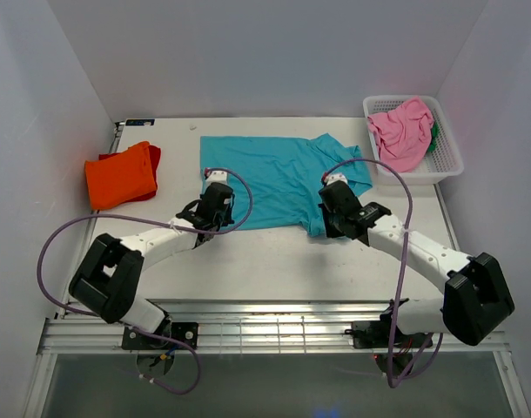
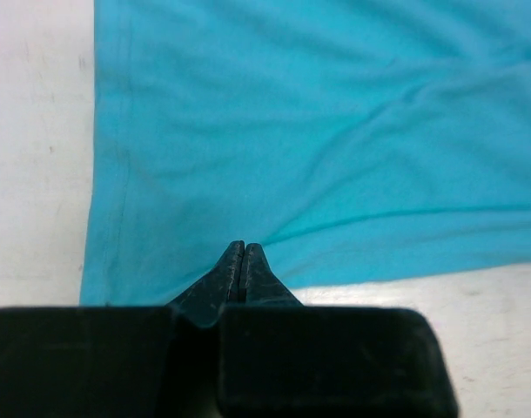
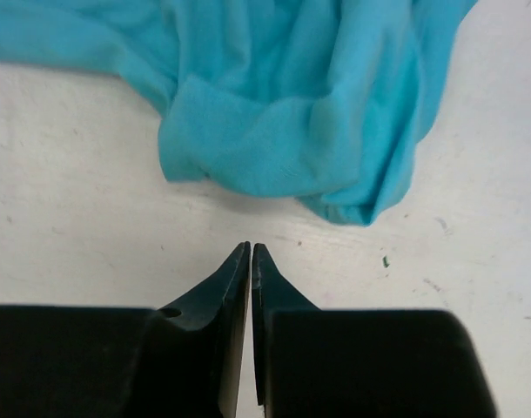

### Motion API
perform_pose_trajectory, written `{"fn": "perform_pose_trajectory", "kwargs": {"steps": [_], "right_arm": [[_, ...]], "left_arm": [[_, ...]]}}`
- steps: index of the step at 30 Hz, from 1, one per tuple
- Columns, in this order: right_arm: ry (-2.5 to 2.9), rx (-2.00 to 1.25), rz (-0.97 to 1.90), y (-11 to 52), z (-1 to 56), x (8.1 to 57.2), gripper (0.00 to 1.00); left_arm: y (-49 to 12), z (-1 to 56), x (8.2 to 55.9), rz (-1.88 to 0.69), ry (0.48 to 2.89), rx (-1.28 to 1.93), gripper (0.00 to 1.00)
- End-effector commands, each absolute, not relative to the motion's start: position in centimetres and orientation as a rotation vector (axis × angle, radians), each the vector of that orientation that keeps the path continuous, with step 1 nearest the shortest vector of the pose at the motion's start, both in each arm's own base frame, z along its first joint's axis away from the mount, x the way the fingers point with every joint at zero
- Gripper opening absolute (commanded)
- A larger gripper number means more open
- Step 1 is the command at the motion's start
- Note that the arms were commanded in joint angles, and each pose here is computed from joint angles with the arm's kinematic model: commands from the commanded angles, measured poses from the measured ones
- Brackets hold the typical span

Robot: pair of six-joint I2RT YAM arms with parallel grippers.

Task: Fold and stack the t-shirts
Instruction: Flatten out the tshirt

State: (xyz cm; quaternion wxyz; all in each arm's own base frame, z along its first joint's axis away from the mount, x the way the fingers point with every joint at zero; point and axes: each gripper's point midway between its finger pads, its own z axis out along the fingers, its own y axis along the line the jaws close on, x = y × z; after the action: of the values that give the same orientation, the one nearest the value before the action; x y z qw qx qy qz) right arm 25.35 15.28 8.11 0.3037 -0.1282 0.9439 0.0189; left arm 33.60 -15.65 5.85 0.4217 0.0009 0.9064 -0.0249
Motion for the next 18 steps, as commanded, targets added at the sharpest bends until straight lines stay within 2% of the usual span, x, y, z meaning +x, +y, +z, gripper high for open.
{"fn": "perform_pose_trajectory", "kwargs": {"steps": [1,3,4,6,8,10,11,13,14,15,17,18], "right_arm": [[2.291,-0.225,-0.008,15.5,15.1,31.4,0.11],[2.293,-0.215,-0.050,15.2,15.3,33.9,0.15],[2.254,-0.200,-0.038,15.7,16.9,35.7,0.16],[2.273,-0.196,-0.075,15.1,16.2,38.3,0.18],[2.235,-0.174,-0.055,15.4,17.8,41.2,0.20],[2.270,-0.169,-0.060,14.7,16.2,43.9,0.21],[2.237,-0.148,-0.033,14.8,17.7,45.7,0.23],[2.282,-0.157,-0.015,14.3,15.4,48.1,0.26],[2.250,-0.151,0.000,14.4,16.6,49.8,0.32],[2.282,-0.147,-0.017,13.9,14.7,51.1,0.38],[2.246,-0.168,0.005,14.1,15.6,53.5,0.50],[2.274,-0.166,-0.003,13.5,13.7,54.6,0.52]], "left_arm": [[-17.1,12.3,38.3,-0.122,2.082,-0.030,0.00],[-18.2,14.3,41.0,-0.162,2.057,-0.029,0.00],[-17.4,12.8,42.0,-0.135,2.102,-0.040,0.00],[-17.7,14.4,44.4,-0.170,2.072,-0.057,0.00],[-16.3,13.9,46.5,-0.155,2.071,-0.081,0.00],[-15.2,15.3,49.1,-0.175,2.041,-0.107,0.00],[-14.9,14.3,50.1,-0.167,2.057,-0.109,0.00],[-14.3,15.5,52.5,-0.173,2.034,-0.113,0.13],[-14.1,15.3,53.2,-0.168,2.035,-0.115,0.15],[-14.0,13.8,54.0,-0.160,2.057,-0.110,0.18],[-13.7,14.5,55.9,-0.177,2.030,-0.105,0.35],[-13.6,13.1,56.5,-0.166,2.049,-0.106,0.43]]}}
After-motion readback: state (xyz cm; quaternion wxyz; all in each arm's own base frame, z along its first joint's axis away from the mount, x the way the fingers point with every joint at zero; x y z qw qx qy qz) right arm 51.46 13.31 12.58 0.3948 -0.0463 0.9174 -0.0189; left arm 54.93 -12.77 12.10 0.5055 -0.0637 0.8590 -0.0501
